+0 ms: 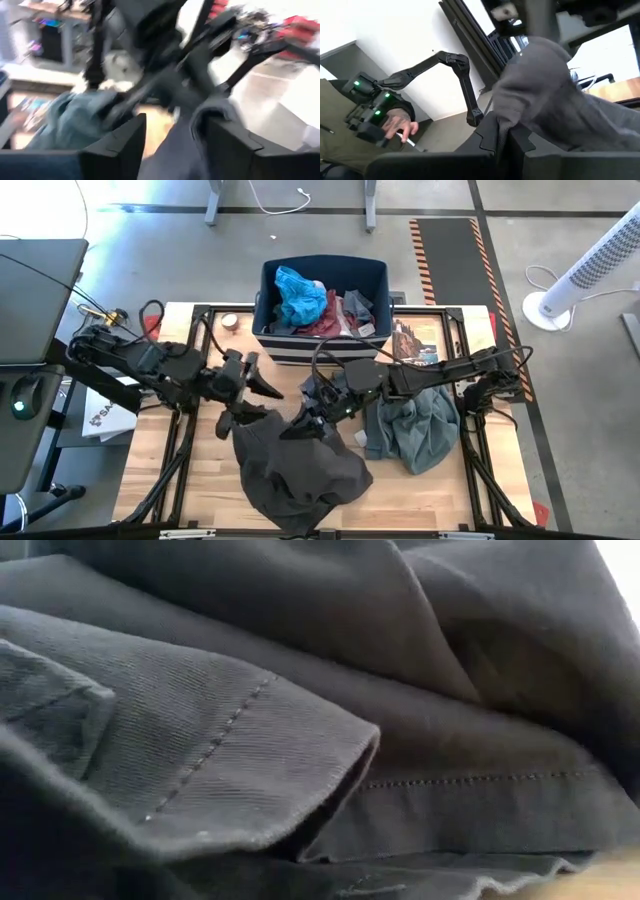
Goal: Sort clothes
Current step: Fold the dark grey short
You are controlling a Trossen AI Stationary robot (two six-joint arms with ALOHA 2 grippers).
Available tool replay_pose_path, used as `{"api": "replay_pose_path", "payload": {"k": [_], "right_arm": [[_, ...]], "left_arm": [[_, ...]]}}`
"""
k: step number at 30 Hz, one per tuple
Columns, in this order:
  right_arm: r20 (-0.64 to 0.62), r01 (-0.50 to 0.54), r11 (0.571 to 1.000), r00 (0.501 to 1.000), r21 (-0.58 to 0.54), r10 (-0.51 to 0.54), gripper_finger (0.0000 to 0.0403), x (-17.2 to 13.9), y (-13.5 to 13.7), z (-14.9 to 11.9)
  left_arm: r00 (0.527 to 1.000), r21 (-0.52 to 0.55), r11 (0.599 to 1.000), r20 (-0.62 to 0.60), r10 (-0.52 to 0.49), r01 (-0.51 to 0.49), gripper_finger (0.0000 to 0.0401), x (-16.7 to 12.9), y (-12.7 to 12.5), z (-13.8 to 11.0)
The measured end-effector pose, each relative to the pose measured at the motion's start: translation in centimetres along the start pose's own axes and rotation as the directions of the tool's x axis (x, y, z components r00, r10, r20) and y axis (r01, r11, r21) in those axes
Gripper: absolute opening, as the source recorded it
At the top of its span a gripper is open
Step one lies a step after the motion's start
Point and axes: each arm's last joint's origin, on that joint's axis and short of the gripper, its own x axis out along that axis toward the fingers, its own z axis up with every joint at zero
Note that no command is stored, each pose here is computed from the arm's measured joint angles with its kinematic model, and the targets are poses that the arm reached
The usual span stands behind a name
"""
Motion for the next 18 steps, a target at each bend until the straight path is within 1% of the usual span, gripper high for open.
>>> {"api": "replay_pose_path", "payload": {"k": [2,5,7,10,14,16,18], "right_arm": [[0.013,0.001,1.000,1.000,-0.021,-0.001,0.0002,-0.6,0.6,0.5],[0.036,0.015,0.998,0.999,-0.056,-0.013,0.0002,-1.9,1.5,1.3],[0.051,0.029,0.996,0.998,-0.079,-0.025,0.0002,-2.8,2.3,2.0],[0.066,0.057,0.993,0.997,-0.102,-0.050,0.0001,-4.3,3.2,2.7],[0.097,0.111,0.985,0.990,-0.134,-0.099,0.0001,-6.2,4.5,3.5],[0.109,0.139,0.979,0.986,-0.150,-0.124,0.0001,-7.2,5.1,3.8],[0.119,0.157,0.975,0.983,-0.154,-0.140,0.0001,-8.1,5.7,4.1]], "left_arm": [[0.999,-0.015,0.999,-0.038,0.033,-0.033,0.0209,-0.7,0.2,-0.3],[0.998,-0.017,0.999,-0.063,0.032,-0.034,0.0220,-1.8,0.1,-0.5],[0.998,-0.016,0.999,-0.043,0.041,-0.041,0.0222,-2.7,0.1,-0.2],[0.996,-0.001,0.996,-0.001,0.085,-0.085,0.0223,-4.2,0.2,0.1],[0.990,-0.027,0.992,0.064,0.125,-0.123,0.0223,-6.4,0.6,0.7],[0.990,-0.040,0.992,0.074,0.123,-0.120,0.0223,-7.0,0.7,0.5],[0.987,-0.075,0.988,0.079,0.139,-0.133,0.0222,-7.1,1.0,-0.2]]}}
